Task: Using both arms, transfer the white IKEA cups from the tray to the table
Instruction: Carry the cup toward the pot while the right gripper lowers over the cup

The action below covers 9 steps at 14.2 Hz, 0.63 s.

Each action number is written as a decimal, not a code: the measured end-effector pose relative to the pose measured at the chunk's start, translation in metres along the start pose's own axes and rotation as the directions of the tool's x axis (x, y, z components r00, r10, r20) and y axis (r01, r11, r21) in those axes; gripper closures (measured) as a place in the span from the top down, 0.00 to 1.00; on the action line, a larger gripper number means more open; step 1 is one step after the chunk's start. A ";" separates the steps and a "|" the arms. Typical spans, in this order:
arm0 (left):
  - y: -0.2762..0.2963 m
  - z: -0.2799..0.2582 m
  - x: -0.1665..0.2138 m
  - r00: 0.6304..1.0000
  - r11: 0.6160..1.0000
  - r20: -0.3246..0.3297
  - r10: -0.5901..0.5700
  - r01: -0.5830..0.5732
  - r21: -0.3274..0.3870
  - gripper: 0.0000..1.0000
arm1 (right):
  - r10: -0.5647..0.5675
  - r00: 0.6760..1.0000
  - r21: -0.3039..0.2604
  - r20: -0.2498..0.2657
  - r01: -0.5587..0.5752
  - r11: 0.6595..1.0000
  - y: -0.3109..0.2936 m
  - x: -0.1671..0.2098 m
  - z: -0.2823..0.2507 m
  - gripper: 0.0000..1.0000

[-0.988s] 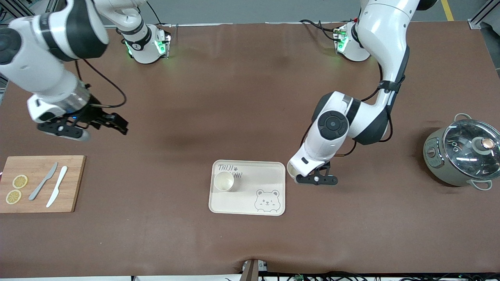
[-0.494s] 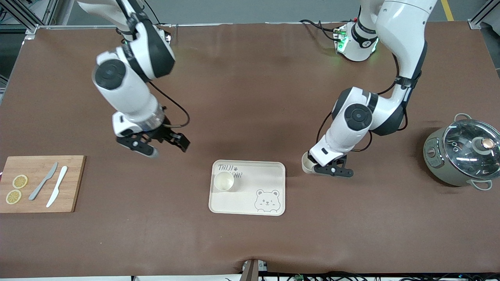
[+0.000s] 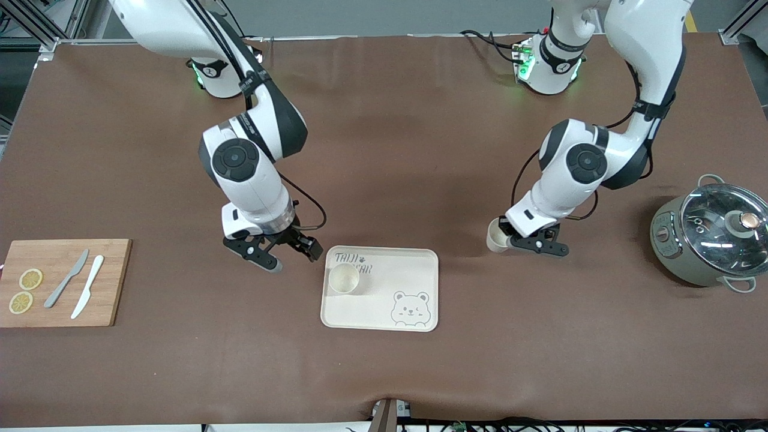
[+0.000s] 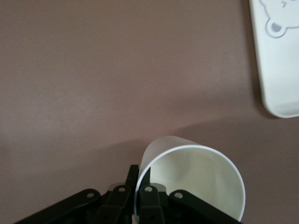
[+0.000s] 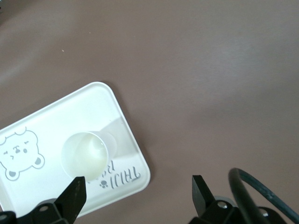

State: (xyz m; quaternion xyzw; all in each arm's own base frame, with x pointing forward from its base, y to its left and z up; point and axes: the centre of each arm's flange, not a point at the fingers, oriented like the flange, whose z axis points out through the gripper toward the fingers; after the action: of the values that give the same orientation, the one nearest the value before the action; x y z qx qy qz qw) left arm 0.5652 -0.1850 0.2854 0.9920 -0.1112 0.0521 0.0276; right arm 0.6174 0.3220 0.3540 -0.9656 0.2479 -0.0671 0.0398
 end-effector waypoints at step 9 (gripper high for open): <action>-0.075 0.033 -0.072 0.998 0.999 -0.047 0.050 -0.051 -0.015 0.04 | 0.077 0.997 -0.030 -0.029 -0.078 0.997 -0.033 -0.023 0.067 1.00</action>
State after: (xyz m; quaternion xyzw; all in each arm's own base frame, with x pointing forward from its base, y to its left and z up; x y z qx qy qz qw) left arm 0.5154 -0.0989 0.2416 0.9872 -0.1361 0.0748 0.0370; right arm 0.6228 0.3654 0.2886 -0.9547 0.2868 -0.0753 0.0239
